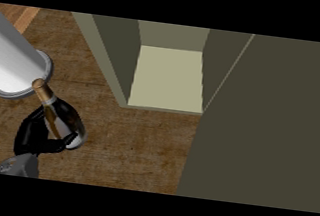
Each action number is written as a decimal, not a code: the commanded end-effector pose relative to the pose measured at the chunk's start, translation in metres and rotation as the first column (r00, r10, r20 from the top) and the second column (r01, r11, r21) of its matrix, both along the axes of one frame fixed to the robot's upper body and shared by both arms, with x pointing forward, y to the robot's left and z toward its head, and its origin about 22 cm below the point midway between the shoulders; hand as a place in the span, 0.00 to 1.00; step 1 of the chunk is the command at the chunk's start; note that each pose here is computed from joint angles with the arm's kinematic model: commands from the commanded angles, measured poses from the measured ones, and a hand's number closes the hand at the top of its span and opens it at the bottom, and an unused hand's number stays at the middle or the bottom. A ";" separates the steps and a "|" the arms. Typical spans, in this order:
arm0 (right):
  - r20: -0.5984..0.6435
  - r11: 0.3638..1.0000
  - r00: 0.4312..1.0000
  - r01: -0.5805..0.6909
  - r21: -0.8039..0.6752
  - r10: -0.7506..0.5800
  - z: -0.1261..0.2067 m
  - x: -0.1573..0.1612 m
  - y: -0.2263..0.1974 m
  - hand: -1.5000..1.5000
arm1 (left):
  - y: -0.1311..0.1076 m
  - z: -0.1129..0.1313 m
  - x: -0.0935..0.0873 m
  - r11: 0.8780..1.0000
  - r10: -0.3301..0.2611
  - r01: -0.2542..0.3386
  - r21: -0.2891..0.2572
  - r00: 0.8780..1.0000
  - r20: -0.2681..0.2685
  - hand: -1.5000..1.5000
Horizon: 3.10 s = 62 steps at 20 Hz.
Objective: Pick up the wine, place it into the cabinet and close the cabinet
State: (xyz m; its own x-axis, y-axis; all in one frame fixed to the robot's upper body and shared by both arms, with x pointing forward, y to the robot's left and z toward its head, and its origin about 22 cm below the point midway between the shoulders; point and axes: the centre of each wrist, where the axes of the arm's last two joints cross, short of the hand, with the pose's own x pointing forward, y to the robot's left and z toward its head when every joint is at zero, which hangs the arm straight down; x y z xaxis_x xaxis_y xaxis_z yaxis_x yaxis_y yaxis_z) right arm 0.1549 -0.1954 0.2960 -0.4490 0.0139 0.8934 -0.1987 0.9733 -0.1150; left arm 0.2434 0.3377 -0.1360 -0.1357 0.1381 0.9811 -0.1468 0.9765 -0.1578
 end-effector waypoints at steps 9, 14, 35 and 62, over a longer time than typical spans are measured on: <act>-0.048 0.998 0.996 -0.070 -0.001 0.069 -0.009 -0.022 -0.009 0.00 | -0.098 -0.001 0.022 0.985 -0.152 0.133 0.114 0.972 0.177 1.00; -0.058 0.998 0.997 -0.056 0.006 0.056 -0.009 -0.020 -0.008 0.00 | -0.120 0.026 0.030 0.970 -0.223 0.189 0.152 0.941 0.254 1.00; -0.029 0.998 0.998 -0.047 0.037 0.048 -0.014 -0.014 -0.017 0.00 | -0.238 0.210 0.033 0.961 -0.267 0.276 0.005 0.922 0.279 1.00; -0.035 0.998 0.997 -0.068 -0.008 0.068 -0.017 0.000 -0.013 0.00 | -0.270 0.222 0.118 0.963 -0.185 0.124 0.238 0.949 0.256 1.00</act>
